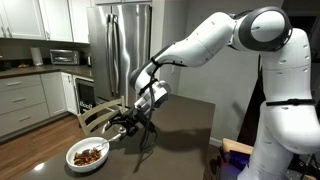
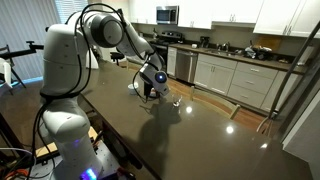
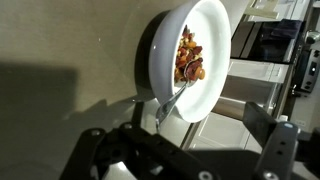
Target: Pick up the spoon, scoop some contents from the bowl and put them in the white cup.
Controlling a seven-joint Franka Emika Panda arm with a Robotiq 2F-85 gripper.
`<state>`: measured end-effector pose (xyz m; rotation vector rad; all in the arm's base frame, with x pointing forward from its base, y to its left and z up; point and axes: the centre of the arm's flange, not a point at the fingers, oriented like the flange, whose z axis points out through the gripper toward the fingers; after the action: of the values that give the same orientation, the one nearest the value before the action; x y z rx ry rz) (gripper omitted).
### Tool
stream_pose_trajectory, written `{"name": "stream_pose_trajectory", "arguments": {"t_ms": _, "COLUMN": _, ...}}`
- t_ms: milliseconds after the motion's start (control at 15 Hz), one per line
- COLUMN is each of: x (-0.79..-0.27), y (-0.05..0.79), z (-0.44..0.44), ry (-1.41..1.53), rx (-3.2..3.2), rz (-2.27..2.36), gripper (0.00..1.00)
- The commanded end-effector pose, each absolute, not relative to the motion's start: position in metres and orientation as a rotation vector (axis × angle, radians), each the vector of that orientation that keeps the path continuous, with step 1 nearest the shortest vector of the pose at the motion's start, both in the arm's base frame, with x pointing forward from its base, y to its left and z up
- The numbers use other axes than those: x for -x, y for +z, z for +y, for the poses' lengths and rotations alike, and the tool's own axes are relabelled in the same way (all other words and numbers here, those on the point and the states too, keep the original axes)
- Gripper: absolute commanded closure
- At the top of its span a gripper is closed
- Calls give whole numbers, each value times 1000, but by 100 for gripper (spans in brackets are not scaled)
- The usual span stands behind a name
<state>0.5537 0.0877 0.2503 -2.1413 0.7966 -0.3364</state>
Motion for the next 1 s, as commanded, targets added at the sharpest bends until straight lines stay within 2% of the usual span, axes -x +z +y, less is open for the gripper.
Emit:
{"name": "stream_pose_trajectory", "arguments": {"t_ms": 0, "x": -539, "y": 251, "z": 95, "ry": -396, "rx": 2135, "rz": 803, "gripper": 0}}
{"name": "stream_pose_trajectory", "arguments": {"t_ms": 467, "x": -536, "y": 247, "z": 107, "ry": -490, "rx": 2127, "rz": 794, "gripper": 0}}
{"name": "stream_pose_trajectory", "arguments": {"t_ms": 933, "x": -544, "y": 242, "z": 109, "ry": -467, "rx": 2118, "rz": 788, "gripper": 0}}
